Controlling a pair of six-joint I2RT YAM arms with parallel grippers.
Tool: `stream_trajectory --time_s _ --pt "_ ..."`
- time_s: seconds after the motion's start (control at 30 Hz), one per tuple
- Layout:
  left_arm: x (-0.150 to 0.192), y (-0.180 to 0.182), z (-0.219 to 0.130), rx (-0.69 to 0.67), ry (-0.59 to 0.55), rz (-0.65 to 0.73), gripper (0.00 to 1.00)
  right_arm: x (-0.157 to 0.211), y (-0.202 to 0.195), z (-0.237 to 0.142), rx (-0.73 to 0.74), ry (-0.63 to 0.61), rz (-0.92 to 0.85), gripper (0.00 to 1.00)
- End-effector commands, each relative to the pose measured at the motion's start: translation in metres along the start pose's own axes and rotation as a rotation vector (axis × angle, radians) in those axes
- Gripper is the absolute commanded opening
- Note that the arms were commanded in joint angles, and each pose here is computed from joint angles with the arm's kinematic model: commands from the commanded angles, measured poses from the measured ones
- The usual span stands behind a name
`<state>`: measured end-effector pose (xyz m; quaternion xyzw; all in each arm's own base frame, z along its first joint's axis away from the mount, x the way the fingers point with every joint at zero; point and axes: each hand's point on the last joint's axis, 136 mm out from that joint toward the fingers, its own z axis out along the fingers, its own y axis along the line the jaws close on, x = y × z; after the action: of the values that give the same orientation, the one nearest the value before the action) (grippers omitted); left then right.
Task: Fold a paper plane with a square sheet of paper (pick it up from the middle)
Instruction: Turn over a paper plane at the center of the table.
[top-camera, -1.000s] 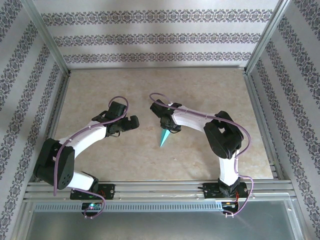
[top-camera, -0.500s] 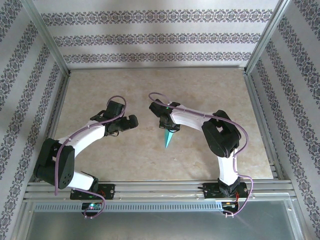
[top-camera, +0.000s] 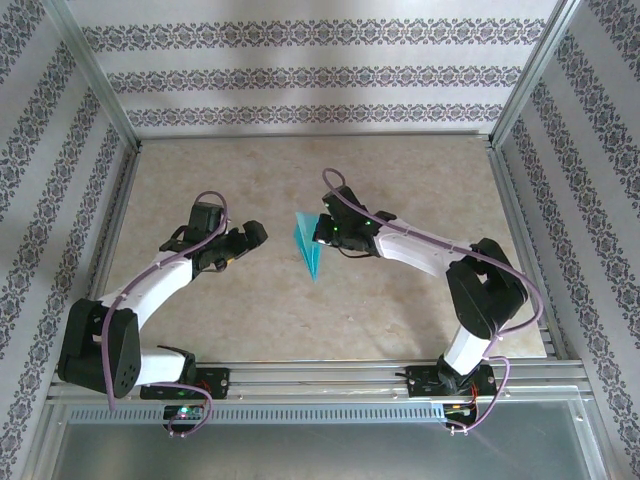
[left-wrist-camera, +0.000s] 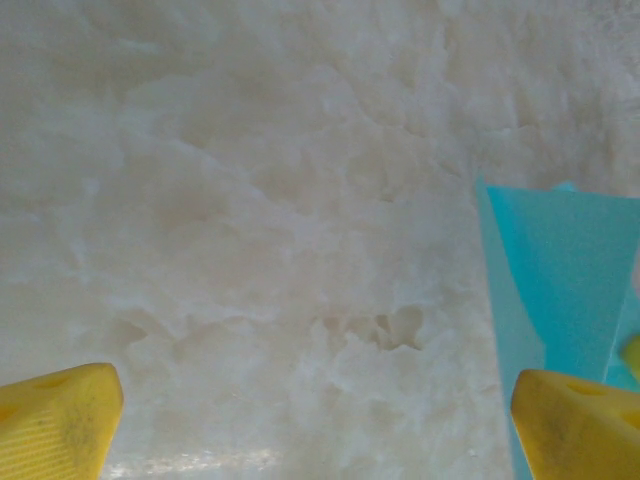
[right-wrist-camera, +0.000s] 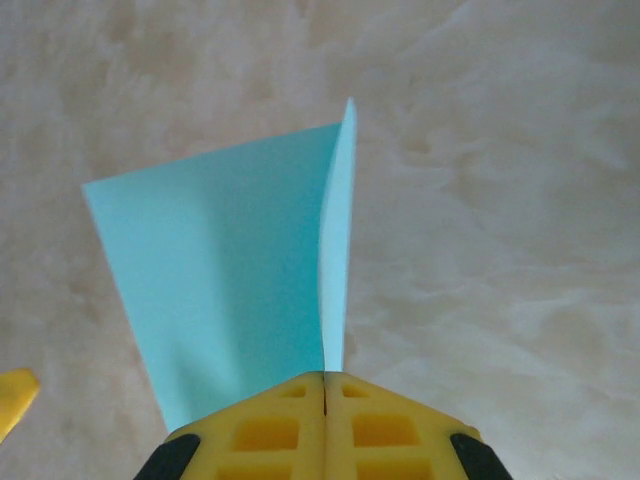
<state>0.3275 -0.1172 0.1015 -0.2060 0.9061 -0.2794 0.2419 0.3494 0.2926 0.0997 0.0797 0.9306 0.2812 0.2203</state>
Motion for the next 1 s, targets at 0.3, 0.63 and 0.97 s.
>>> stream_trajectory --time_s 0.3,0.63,0.97 --pt "0.032 -0.021 0.029 0.193 0.108 -0.174 0.78 0.030 -0.025 0.038 -0.209 0.078 0.105 0.06" --pt "0.068 -0.048 0.057 0.225 0.199 -0.145 0.63 0.037 -0.052 0.033 -0.163 0.070 0.121 0.09" --pt "0.080 -0.081 0.075 0.283 0.261 -0.087 0.63 0.038 -0.052 0.032 -0.165 0.078 0.110 0.12"
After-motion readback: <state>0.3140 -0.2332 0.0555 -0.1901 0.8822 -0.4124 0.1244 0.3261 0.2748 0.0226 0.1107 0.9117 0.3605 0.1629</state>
